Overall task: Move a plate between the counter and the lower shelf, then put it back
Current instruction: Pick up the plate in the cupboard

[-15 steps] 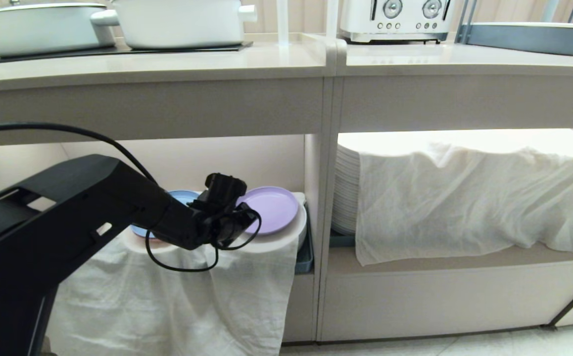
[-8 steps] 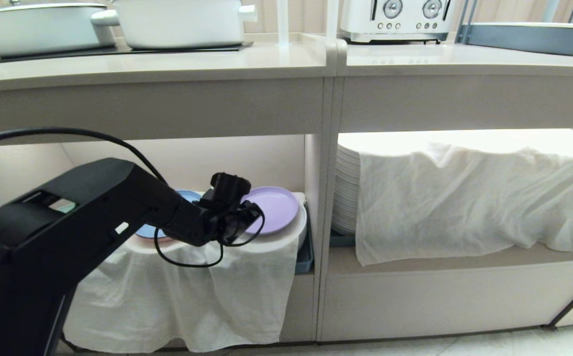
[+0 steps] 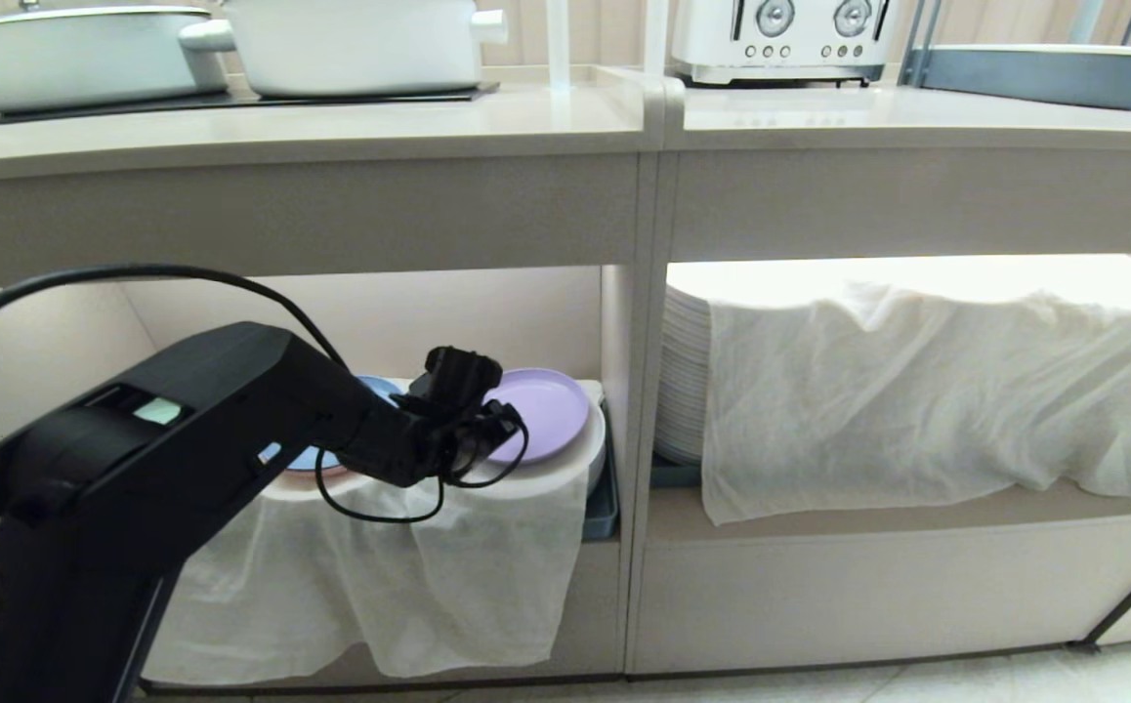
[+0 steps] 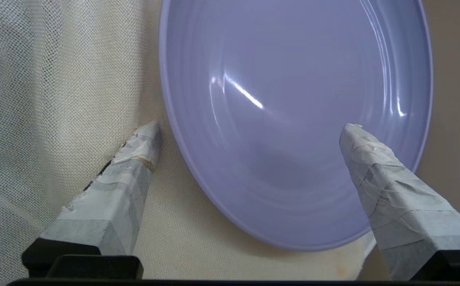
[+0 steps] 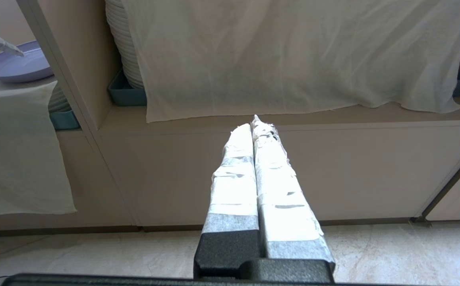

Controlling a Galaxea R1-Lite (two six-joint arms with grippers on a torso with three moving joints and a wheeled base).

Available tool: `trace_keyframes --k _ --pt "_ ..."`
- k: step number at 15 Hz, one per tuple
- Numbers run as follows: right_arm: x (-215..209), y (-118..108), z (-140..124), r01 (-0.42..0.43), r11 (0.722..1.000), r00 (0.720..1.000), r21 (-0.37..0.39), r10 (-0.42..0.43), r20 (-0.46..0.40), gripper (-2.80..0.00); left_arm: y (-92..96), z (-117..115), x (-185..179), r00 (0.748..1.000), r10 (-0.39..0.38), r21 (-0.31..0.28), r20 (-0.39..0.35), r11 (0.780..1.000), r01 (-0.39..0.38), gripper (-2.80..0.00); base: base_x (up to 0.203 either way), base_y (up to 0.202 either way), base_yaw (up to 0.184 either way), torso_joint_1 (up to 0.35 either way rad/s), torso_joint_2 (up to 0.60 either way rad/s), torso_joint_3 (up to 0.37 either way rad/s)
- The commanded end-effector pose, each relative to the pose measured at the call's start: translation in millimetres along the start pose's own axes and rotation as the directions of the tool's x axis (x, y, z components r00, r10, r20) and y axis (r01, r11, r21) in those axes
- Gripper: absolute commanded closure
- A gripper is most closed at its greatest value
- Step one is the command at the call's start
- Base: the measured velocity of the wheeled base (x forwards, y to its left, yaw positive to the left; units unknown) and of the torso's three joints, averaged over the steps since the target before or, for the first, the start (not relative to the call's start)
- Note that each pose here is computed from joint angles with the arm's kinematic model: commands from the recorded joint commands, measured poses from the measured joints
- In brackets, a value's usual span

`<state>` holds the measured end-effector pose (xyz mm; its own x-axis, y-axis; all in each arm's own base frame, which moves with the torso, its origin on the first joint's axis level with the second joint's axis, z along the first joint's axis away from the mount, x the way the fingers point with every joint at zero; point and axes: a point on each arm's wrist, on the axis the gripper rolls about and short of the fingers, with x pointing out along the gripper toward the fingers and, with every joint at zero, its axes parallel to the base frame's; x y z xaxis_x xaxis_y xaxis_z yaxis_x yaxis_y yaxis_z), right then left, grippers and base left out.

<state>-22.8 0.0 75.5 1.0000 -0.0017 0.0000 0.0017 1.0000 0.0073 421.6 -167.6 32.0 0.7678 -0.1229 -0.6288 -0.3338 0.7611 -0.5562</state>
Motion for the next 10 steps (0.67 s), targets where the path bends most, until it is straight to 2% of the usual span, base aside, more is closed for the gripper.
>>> trace_keyframes --k 1,10 --pt "0.0 0.0 0.0 0.0 1.0 1.0 0.0 0.0 0.0 0.0 2.2 -2.7 3.2 1.0 0.009 -0.002 -0.004 1.0 -0.009 -2.8 0.0 0.0 0.0 0.0 0.0 0.0" --pt "0.0 0.0 0.0 0.0 1.0 1.0 0.0 0.0 0.0 0.0 1.1 -5.2 3.6 1.0 0.017 0.003 0.006 1.0 -0.017 -2.8 0.0 0.0 0.0 0.0 0.0 0.0"
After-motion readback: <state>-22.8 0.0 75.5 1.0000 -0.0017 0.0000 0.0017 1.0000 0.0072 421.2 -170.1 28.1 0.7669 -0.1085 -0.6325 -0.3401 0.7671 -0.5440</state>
